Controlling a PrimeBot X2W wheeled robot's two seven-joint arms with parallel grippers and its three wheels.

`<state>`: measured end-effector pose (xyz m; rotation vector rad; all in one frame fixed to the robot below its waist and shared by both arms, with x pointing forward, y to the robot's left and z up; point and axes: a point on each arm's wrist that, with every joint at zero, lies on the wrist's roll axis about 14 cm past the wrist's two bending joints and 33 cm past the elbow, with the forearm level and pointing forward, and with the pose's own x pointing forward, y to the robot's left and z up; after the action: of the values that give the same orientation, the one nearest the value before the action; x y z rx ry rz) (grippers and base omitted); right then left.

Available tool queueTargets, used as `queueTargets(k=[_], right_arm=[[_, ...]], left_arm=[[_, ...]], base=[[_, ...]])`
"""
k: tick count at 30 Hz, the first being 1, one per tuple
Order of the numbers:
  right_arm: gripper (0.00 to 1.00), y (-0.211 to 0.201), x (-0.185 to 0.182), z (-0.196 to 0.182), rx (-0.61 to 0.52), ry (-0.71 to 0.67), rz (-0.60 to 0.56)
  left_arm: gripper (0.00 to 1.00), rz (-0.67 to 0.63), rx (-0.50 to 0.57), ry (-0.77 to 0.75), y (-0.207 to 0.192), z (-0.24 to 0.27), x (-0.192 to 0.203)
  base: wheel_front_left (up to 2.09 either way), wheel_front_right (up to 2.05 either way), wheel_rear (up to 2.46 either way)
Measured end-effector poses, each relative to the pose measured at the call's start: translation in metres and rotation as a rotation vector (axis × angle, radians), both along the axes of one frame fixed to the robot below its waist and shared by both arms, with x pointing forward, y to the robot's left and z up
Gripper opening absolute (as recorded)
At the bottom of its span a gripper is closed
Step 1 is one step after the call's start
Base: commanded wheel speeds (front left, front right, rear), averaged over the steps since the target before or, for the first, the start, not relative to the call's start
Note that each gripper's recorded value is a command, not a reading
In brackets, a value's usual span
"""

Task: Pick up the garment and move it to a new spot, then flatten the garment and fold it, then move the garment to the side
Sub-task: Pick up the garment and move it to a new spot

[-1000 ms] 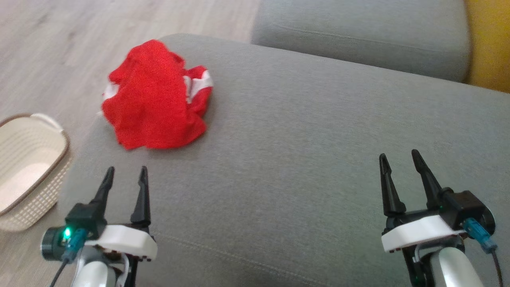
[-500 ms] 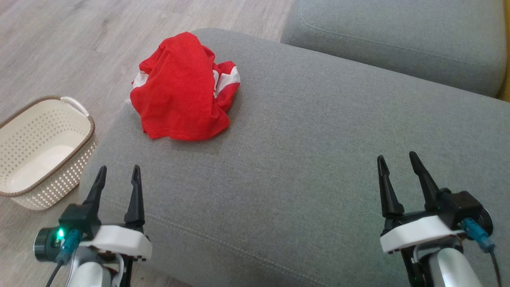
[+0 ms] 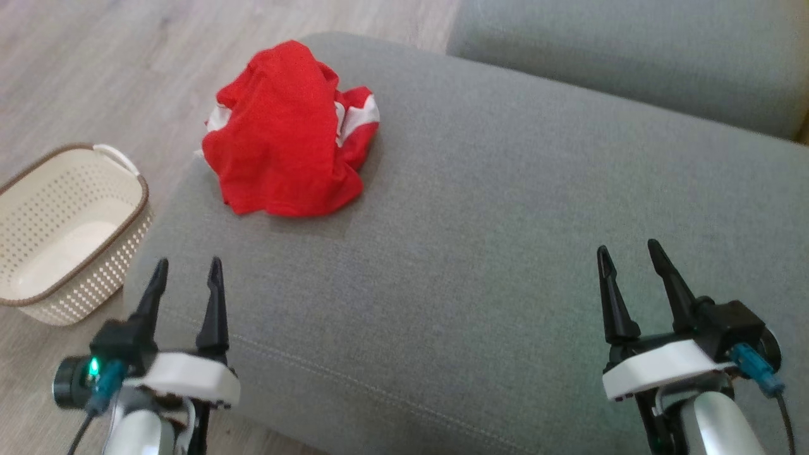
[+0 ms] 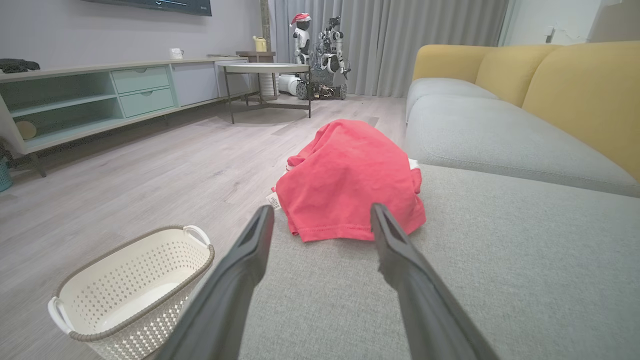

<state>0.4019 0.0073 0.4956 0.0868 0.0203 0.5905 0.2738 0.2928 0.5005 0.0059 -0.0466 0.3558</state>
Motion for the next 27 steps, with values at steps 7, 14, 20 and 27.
queueTargets(k=[7,14,20,27], right_arm=[[1.00,-0.007,0.015,-0.016,-0.031,0.044,-0.022],[1.00,-0.025,0.043,-0.027,-0.044,0.061,-0.073],[1.00,-0.042,0.055,-0.053,-0.066,0.114,-0.110],[1.00,-0.059,0.062,-0.071,-0.086,0.154,-0.147]], left_arm=[[1.00,-0.036,0.036,-0.037,0.010,0.023,0.054],[1.00,-0.107,0.017,0.056,0.015,0.002,0.125],[1.00,-0.119,-0.052,0.304,0.027,-0.060,0.162],[1.00,-0.130,-0.124,0.530,0.022,-0.117,0.176]], base=[[0.00,0.00,0.00],[0.00,0.00,0.00],[0.00,0.00,0.00],[0.00,0.00,0.00]])
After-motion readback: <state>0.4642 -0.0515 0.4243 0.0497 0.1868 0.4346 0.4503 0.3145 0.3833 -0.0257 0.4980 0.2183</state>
